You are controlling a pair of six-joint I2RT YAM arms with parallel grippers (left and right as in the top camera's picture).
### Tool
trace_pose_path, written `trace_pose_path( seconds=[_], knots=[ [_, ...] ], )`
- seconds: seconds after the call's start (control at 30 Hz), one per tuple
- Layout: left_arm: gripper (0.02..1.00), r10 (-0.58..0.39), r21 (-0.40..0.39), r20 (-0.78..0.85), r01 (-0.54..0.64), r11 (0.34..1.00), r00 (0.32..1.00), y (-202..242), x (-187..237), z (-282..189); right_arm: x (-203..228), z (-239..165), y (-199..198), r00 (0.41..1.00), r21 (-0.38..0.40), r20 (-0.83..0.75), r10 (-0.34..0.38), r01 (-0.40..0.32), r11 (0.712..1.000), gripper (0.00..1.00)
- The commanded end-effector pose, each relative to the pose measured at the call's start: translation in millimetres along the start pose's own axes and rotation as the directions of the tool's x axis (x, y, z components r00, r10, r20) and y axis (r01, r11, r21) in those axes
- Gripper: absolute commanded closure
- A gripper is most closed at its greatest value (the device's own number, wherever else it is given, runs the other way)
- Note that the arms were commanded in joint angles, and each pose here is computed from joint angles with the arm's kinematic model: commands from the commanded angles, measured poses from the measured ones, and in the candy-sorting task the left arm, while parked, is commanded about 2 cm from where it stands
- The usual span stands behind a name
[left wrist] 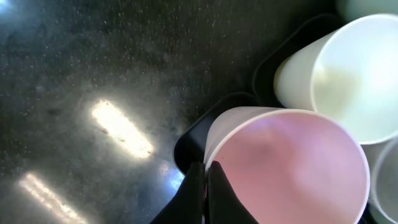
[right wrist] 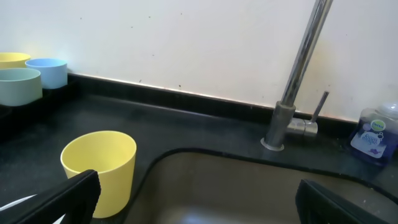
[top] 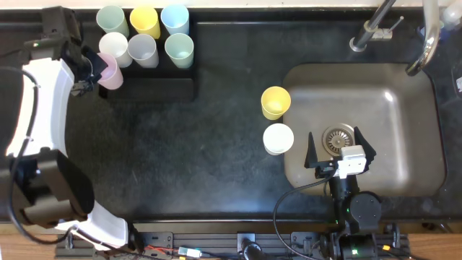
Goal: Store Cups
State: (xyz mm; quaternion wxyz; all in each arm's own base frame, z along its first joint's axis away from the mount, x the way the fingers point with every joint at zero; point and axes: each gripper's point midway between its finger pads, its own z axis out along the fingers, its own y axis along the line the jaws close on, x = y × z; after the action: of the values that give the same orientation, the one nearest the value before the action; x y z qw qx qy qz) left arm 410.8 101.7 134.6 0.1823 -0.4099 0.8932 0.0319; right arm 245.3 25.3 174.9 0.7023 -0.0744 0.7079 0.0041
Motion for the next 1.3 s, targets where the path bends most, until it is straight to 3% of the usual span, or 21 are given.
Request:
trace_pose_path(
  seconds=[0.03, 0.4, 0.47, 0.6, 0.7, 0.77, 0.9, 1.13, 1.3],
  knots=[
    [0.985, -0.004, -0.010, -0.032, 0.003, 1.000, 0.999, -3, 6, 17, 3, 0, 0, 1.000, 0.002, 0.002, 0.000, 0.000, 1.000, 0.003],
    [0.982, 0.006, -0.024, -0.068, -0.008, 1.000, 0.998, -5, 14, 34, 3, 0, 0, 1.000, 0.002, 0.002, 0.000, 0.000, 1.000, 0.003],
    [0.945, 0.007, -0.021, -0.070, -0.009, 1.000, 0.998, -6, 14, 33, 3, 0, 0, 1.000, 0.002, 0.002, 0.000, 0.000, 1.000, 0.003],
    [0.776, 0.011, -0.013, -0.064, -0.012, 1.000, 0.998, -8, 14, 29, 3, 0, 0, 1.000, 0.002, 0.002, 0.000, 0.000, 1.000, 0.005],
    [0.524, 0.016, 0.013, -0.030, -0.016, 1.000, 0.999, -11, 11, 8, 3, 0, 0, 1.000, 0.002, 0.002, 0.000, 0.000, 1.000, 0.003],
    [0.406, 0.017, 0.045, 0.004, -0.017, 0.999, 1.000, -13, 9, -17, 3, 0, 0, 1.000, 0.002, 0.002, 0.000, 0.000, 1.000, 0.005],
    [0.340, 0.028, 0.134, 0.104, -0.042, 0.990, 0.994, -21, 7, -79, 3, 0, 0, 1.000, 0.002, 0.002, 0.000, 0.000, 1.000, 0.005],
    [0.301, 0.216, 0.312, 0.191, -0.267, 0.912, 0.958, -98, 59, -177, 3, 0, 0, 1.000, 0.002, 0.002, 0.000, 0.000, 1.000, 0.003],
    [0.281, 0.377, 0.339, 0.105, -0.390, 0.856, 0.920, -157, 142, -198, 3, 0, 0, 1.000, 0.002, 0.002, 0.000, 0.000, 1.000, 0.003]
  ],
)
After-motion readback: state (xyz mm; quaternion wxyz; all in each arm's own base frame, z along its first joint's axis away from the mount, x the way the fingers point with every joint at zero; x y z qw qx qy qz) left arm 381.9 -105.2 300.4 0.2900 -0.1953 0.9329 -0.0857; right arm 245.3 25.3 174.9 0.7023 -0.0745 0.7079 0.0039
